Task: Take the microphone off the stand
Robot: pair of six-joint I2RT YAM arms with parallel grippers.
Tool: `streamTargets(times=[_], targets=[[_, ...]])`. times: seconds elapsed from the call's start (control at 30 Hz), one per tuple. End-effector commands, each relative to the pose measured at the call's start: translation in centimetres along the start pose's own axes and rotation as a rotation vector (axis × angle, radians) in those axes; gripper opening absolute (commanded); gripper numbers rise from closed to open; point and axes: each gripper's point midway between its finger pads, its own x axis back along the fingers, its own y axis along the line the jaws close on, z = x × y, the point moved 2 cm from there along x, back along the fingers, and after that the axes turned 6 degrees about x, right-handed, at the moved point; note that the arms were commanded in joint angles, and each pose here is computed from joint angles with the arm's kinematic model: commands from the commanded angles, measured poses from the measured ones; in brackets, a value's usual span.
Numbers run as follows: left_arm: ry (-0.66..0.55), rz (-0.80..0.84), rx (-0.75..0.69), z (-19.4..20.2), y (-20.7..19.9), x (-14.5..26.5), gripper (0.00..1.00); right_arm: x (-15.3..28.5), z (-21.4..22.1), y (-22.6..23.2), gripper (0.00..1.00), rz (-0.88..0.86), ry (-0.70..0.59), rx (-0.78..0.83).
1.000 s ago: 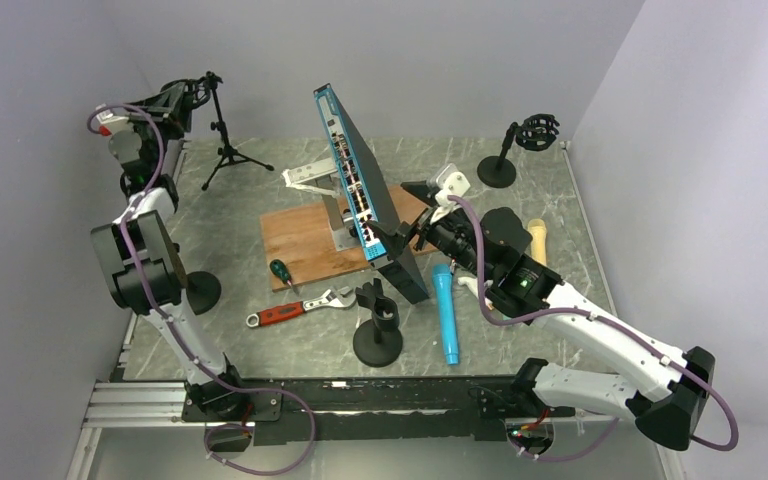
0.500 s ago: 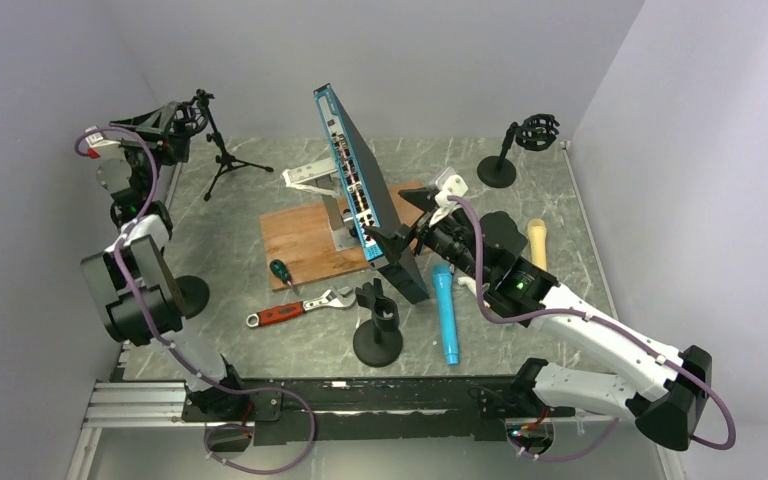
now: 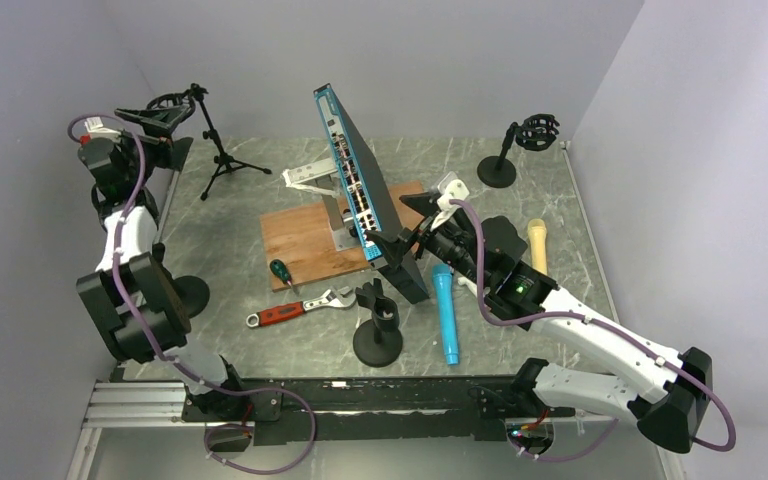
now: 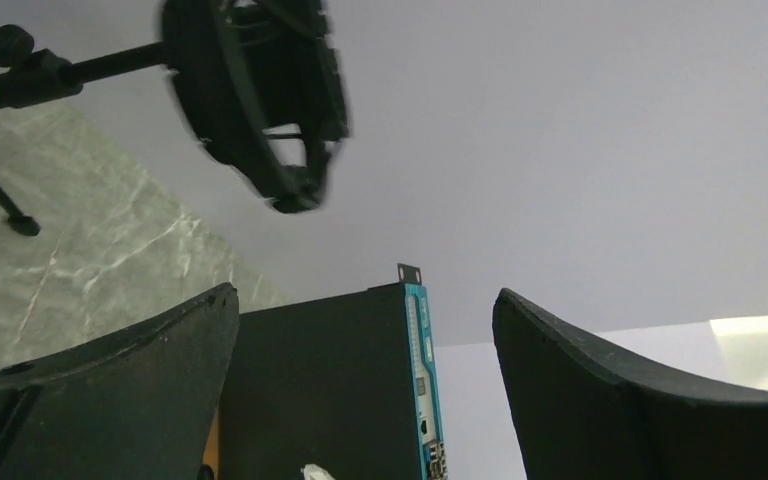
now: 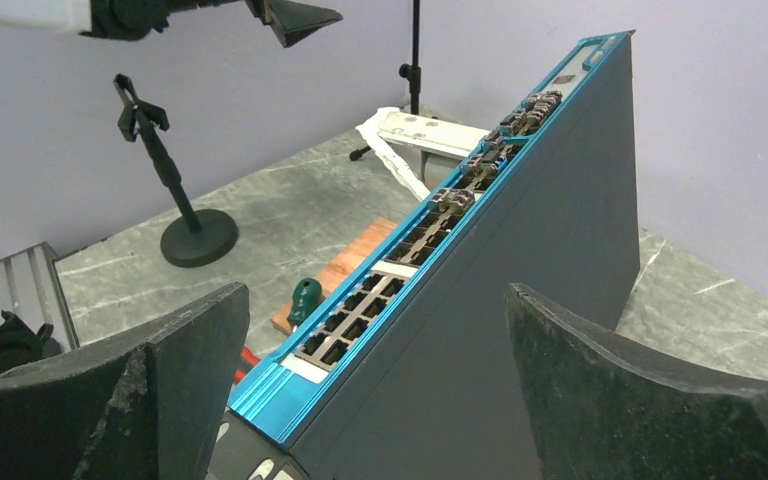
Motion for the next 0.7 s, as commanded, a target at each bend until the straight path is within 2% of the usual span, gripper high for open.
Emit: streamTargets(times=[0.0,0.1,0.4,0.53,0.67], targets=[[-0.016,-0.106,-0.141,0.4,-3.5,1.8,0.99,0.3,-2.1,-0.3,1.0,0.009,-0.08,-0.005],[-0.03,-0.165,-0.189,0.2,-4.6,2.2,0.99,0.2,-2.0,-0.2,1.0,0.009,-0.078,-0.004],[0.003,-0.077,-0.414,1.4,-10.4,1.3,0.97,0.0,-1.6,-0.3,1.0,0.014,-0.068,-0.001],[-0.016,0.002,-0.498,1.1,-12.7,-0.3,0.98,0.1,-1.7,-0.4,1.0,0.017,-0.07,0.001],[-0.045,0.011,-0.592,-0.8,-13.2,-2.8,0.97,0.2,-1.8,-0.5,1.0,0.019,-0.063,0.004]])
